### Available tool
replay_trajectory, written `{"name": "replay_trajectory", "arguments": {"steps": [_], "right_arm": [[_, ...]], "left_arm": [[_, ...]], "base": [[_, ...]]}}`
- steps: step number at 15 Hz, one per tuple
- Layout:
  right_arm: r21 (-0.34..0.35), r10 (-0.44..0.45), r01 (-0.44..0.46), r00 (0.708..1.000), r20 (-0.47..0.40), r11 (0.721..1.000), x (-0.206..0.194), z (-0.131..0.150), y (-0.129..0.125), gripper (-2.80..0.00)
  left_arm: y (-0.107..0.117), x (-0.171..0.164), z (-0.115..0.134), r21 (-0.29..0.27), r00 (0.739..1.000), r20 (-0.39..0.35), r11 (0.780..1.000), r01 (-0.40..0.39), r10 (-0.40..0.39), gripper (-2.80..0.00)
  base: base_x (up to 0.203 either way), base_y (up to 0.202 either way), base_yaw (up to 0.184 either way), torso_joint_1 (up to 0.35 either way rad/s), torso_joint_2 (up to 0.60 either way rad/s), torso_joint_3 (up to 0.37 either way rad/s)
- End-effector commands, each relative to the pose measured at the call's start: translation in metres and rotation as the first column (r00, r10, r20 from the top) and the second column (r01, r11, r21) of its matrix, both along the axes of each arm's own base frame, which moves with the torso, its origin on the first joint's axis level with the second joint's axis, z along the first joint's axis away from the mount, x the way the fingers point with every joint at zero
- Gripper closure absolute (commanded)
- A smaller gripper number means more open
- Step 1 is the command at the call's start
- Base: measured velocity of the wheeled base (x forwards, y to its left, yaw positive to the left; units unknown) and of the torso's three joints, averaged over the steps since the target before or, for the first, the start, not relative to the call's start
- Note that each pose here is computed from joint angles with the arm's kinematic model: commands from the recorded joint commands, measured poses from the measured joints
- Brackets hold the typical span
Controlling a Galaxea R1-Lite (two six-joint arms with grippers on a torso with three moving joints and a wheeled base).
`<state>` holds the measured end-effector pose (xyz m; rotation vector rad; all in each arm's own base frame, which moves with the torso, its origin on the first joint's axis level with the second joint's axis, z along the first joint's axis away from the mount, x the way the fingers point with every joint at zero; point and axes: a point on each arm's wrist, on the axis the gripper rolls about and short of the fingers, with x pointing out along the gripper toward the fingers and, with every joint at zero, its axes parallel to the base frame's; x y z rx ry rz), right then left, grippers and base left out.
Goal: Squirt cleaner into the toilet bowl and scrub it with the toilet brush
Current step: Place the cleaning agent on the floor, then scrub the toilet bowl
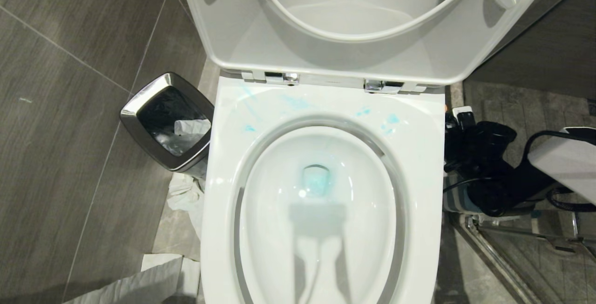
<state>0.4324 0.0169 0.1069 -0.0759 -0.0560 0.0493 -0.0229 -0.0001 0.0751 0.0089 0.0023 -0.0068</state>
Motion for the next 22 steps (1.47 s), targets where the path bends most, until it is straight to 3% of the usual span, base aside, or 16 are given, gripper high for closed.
{"name": "replay_trajectory", "arguments": {"steps": [1,10,11,17,22], "right_arm": [[0.008,0.001,-0.001,0.999,0.042,1.0,-0.032,0.039,-0.001,-2.8],[0.041,0.0,-0.001,1.0,0.03,0.999,-0.139,0.093,-0.006,-2.8],[0.045,-0.001,-0.001,1.0,0.025,0.999,-0.151,0.095,-0.006,0.0],[0.06,-0.024,0.028,0.998,-0.064,0.998,-0.226,0.107,-0.014,0.0],[0.072,-0.103,0.115,0.983,-0.152,0.991,-0.291,0.117,-0.029,0.0]], "left_arm": [[0.0,0.0,0.0,0.0,1.0,-0.002,1.0,-0.001,0.001,0.0],[0.0,0.0,0.0,0.0,1.0,-0.002,1.0,-0.001,0.001,0.0],[0.0,0.0,0.0,0.0,1.0,-0.002,1.0,-0.001,0.001,0.0],[0.0,0.0,0.0,0.0,1.0,-0.002,1.0,-0.001,0.001,0.0],[0.0,0.0,0.0,0.0,1.0,-0.002,1.0,-0.001,0.001,0.0]], "base": [[0.0,0.0,0.0,0.0,0.0,0.0],[0.0,0.0,0.0,0.0,0.0,0.0],[0.0,0.0,0.0,0.0,0.0,0.0],[0.0,0.0,0.0,0.0,0.0,0.0],[0.0,0.0,0.0,0.0,0.0,0.0]]}}
